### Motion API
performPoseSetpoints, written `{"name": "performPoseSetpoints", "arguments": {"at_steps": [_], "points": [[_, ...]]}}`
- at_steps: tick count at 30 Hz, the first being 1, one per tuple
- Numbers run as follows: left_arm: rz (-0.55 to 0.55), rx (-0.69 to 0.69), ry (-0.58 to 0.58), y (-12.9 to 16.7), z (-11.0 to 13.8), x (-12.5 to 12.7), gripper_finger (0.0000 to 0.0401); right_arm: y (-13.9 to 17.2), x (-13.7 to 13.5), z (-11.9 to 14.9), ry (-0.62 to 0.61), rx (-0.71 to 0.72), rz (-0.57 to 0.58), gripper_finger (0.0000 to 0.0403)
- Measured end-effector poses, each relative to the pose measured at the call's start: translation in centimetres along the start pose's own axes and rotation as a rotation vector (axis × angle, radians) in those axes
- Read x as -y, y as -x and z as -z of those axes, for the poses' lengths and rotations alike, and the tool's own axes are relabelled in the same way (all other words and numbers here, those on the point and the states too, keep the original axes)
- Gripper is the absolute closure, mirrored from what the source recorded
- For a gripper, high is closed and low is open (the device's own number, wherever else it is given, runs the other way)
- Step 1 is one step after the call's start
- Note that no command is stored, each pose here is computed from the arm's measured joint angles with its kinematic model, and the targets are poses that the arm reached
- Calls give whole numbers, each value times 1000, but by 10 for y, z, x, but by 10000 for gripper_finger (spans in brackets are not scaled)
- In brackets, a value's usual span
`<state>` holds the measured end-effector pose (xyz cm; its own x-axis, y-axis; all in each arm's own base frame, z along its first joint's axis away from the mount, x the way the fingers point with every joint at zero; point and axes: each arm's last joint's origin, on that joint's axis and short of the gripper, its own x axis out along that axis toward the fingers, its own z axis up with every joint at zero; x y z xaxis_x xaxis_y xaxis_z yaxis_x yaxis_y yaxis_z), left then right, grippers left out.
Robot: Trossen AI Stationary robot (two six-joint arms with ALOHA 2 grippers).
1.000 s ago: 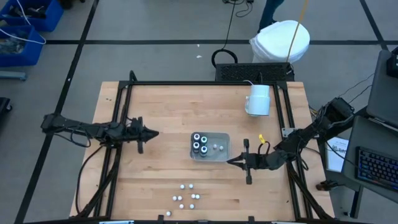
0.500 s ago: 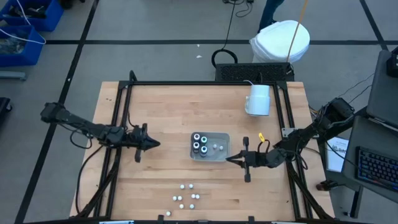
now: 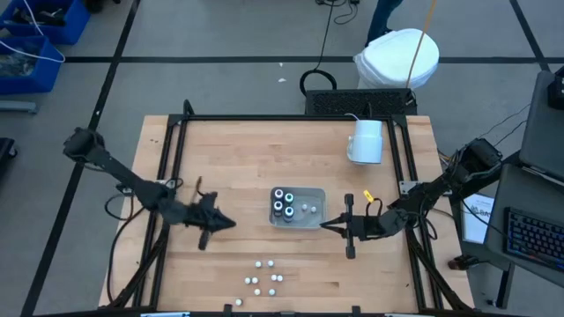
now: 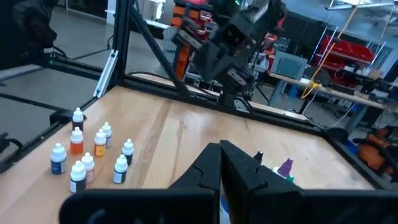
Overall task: Pick & Place food coloring
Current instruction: Put the small red food coloring into the gray bin
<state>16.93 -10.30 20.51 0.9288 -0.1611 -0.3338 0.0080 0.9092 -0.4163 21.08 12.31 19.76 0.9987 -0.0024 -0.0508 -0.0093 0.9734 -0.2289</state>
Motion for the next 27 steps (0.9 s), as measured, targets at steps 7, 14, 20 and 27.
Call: {"name": "performPoseSetpoints", "arguments": {"at_steps": [7, 14, 20, 27], "points": [[-155, -351, 145, -35, -2, 80, 396, 1, -1, -5, -63, 42, -3, 403], [-123, -555, 82, -70, -10, 175, 396, 7, -10, -9, -125, 77, -115, 403], [-77, -606, -74, -89, -9, 235, 396, 11, -17, -13, -127, 121, -192, 403], [-68, -667, -266, -115, 20, 249, 396, 12, -18, -13, -119, 116, -195, 403]]}}
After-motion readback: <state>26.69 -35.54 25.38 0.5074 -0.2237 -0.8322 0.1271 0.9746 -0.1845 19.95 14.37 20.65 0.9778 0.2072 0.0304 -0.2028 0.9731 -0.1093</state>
